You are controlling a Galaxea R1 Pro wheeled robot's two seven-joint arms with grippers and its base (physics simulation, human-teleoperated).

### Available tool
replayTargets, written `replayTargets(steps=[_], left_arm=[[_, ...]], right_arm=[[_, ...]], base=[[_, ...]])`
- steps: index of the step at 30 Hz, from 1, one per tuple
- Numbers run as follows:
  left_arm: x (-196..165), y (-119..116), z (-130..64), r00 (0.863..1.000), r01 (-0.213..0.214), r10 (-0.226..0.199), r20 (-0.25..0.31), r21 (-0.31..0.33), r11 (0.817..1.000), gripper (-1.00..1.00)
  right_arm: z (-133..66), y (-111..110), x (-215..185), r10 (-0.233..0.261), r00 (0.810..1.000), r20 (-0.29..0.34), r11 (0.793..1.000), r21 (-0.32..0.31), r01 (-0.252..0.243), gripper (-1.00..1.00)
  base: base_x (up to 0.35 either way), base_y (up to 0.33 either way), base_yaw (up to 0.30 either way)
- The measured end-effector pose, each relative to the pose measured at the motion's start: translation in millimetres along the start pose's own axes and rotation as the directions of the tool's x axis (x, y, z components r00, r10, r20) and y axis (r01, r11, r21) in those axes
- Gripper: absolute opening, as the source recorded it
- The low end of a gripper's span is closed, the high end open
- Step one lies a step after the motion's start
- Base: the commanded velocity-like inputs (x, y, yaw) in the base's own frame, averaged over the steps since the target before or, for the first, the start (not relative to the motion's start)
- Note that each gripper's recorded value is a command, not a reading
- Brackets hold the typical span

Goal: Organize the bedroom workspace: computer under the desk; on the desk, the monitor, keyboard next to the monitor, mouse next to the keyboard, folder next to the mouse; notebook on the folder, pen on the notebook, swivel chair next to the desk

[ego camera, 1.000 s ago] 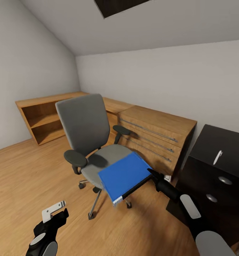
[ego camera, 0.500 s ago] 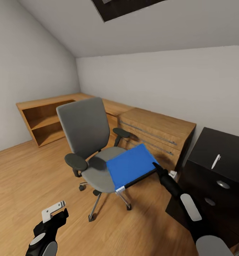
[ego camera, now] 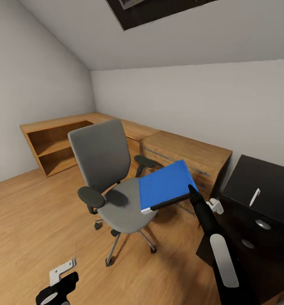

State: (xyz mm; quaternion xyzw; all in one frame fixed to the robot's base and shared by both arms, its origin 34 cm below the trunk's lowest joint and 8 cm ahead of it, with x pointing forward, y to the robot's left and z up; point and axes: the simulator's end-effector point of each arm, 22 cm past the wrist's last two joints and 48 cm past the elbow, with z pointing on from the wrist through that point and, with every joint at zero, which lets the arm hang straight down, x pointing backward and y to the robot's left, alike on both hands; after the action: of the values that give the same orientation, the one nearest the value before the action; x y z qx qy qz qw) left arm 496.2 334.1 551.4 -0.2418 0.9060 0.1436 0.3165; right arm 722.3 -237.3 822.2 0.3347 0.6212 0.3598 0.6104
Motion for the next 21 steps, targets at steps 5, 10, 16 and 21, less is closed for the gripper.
replayTargets(steps=[5,10,16,21], left_arm=[[32,22,10.9,1.0,-0.005,0.003,-0.031,-0.064,0.998,1.0],[77,44,19.7,0.995,-0.042,0.032,-0.099,-0.095,0.995,1.0],[103,39,21.7,0.995,-0.022,0.021,-0.099,-0.008,1.0,1.0],[105,41,15.3,0.993,-0.05,0.049,-0.105,-0.006,0.999,1.0]], right_arm=[[2.7,43,-10,0.059,0.998,0.033,0.998,-0.014,-0.059,-1.0],[3.8,88,3,0.247,0.969,-0.026,0.964,-0.091,-0.248,-1.0],[3.3,100,-3,0.295,0.954,-0.048,0.948,-0.107,-0.299,-1.0],[4.1,108,-10,0.297,0.954,-0.043,0.947,-0.112,-0.3,-1.0]], base=[[0.0,0.0,0.0],[0.0,0.0,0.0],[0.0,0.0,0.0],[0.0,0.0,0.0]])
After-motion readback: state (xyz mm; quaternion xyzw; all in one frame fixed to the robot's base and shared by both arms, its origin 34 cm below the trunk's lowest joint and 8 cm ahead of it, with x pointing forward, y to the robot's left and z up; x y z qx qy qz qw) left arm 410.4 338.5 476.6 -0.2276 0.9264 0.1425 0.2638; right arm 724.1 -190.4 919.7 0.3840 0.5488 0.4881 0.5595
